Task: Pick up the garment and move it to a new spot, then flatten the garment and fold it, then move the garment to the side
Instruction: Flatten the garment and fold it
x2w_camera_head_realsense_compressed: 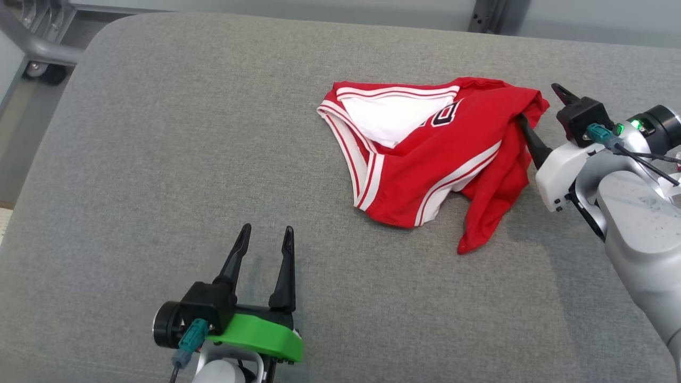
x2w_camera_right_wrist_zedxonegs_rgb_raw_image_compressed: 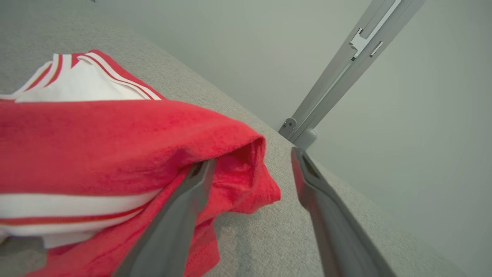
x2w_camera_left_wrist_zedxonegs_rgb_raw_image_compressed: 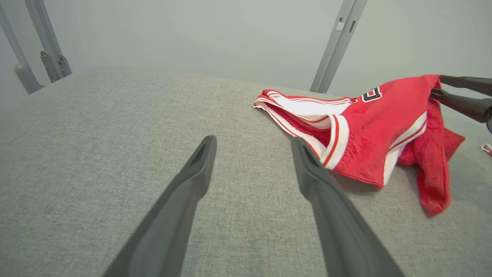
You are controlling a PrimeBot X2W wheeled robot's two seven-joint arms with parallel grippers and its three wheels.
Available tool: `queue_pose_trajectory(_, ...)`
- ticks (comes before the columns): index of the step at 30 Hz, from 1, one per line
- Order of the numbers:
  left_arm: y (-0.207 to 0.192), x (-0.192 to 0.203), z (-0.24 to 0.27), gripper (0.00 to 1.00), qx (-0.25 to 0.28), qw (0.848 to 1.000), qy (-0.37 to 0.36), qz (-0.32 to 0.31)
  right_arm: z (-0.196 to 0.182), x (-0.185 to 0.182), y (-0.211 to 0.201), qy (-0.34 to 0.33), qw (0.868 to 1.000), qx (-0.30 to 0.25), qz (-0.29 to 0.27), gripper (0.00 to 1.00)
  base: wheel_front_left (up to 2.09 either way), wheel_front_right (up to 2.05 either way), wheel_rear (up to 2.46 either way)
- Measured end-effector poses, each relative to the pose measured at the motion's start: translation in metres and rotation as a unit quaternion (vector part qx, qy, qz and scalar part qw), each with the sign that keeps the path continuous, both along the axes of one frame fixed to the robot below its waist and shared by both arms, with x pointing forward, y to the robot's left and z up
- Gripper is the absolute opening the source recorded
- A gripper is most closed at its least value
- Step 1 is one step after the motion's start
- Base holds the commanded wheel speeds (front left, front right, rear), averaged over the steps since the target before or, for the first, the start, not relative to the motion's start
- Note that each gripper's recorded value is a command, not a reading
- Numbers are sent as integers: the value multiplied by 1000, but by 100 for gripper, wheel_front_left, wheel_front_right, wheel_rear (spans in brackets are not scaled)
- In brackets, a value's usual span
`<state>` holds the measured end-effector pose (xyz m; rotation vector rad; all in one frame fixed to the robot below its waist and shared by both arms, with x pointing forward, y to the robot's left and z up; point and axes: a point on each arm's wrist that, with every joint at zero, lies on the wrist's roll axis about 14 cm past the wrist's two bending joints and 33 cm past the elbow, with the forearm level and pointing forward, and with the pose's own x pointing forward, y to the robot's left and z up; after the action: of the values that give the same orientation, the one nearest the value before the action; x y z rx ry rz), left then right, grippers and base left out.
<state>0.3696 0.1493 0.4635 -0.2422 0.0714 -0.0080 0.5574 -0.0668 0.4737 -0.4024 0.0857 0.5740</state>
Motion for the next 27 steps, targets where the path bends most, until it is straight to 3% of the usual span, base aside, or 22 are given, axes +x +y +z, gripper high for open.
queue_pose_trajectory(6, -21, 5, 1, 100, -6, 999, -4, -33, 16, -14, -18, -17, 999, 30, -12, 100, 0, 0, 0)
queue_pose_trajectory(10, -39, 7, 3, 100, -10, 998, -8, -62, 42, -28, -30, -47, 995, 85, -30, 100, 0, 0, 0)
queue_pose_trajectory(13, -51, 7, 3, 100, -16, 996, -9, -82, 60, -46, -37, -72, 987, 133, -45, 100, 0, 0, 0)
queue_pose_trajectory(19, -65, 8, 9, 100, -19, 994, -17, -102, 60, -90, -64, -86, 970, 195, -114, 100, 0, 0, 0)
queue_pose_trajectory(27, -65, 8, 16, 100, -15, 994, -29, -104, 58, -132, -85, -94, 946, 245, -188, 100, 0, 0, 0)
